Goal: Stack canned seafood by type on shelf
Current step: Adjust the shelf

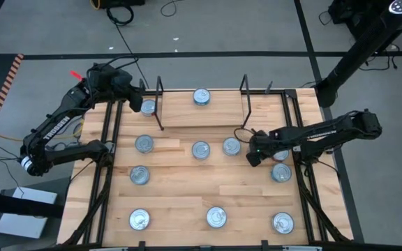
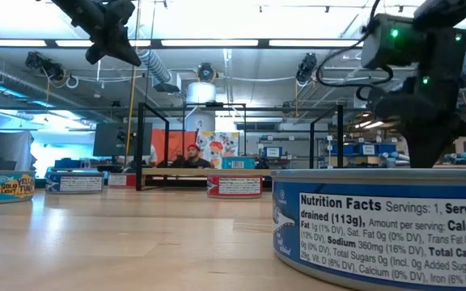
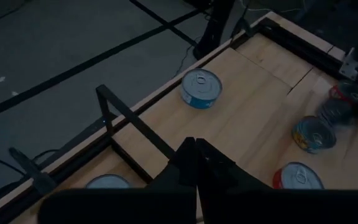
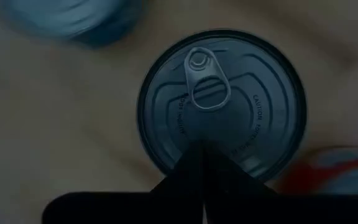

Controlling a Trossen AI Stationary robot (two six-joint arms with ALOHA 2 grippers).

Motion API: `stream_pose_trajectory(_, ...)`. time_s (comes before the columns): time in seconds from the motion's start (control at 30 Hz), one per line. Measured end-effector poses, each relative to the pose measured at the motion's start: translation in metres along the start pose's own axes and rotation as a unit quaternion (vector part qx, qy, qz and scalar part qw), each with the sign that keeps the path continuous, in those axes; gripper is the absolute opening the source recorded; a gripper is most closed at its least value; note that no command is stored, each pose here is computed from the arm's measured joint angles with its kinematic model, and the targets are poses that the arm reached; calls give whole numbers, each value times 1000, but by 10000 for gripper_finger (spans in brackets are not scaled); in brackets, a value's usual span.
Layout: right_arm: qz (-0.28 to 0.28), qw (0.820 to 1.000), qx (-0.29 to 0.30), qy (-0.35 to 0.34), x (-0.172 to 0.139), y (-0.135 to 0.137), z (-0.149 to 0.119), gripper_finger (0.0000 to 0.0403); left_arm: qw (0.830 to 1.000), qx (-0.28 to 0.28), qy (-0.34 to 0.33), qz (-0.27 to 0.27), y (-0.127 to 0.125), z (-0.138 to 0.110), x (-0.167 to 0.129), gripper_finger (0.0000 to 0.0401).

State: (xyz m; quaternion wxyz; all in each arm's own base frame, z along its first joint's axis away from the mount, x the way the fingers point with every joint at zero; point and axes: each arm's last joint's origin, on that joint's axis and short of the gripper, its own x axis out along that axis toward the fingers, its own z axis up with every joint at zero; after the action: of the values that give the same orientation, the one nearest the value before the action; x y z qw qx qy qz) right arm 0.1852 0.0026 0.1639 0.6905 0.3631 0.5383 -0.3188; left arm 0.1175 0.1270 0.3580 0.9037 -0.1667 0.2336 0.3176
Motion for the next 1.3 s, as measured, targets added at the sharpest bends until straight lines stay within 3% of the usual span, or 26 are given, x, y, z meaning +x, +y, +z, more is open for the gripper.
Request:
stream_pose_trajectory(0.23, 84, 994, -69, 32, 6, 29, -19, 0, 997, 62, 1, -47, -18, -1, 3, 0)
stream_pose_trajectory(0.5, 144, 978, -148, 33, 9, 48, -37, 0, 984, 59, -83, -145, -61, -13, 28, 0)
stream_pose_trajectory(0.67, 166, 968, -187, 35, 11, 55, -43, 0, 976, 28, -124, -178, -86, -39, 49, 0)
stream_pose_trajectory(0.83, 196, 958, -207, 25, 20, 69, -44, 0, 975, 21, -99, -196, -107, -71, 70, 0)
stream_pose_trajectory(1.03, 234, 955, -184, 8, 34, 90, -40, 0, 973, 41, -71, -215, -128, -88, 87, 0)
stream_pose_trajectory(1.3, 236, 944, -231, -17, 37, 150, -17, 1, 961, 81, -41, -261, -156, -108, 112, 0)
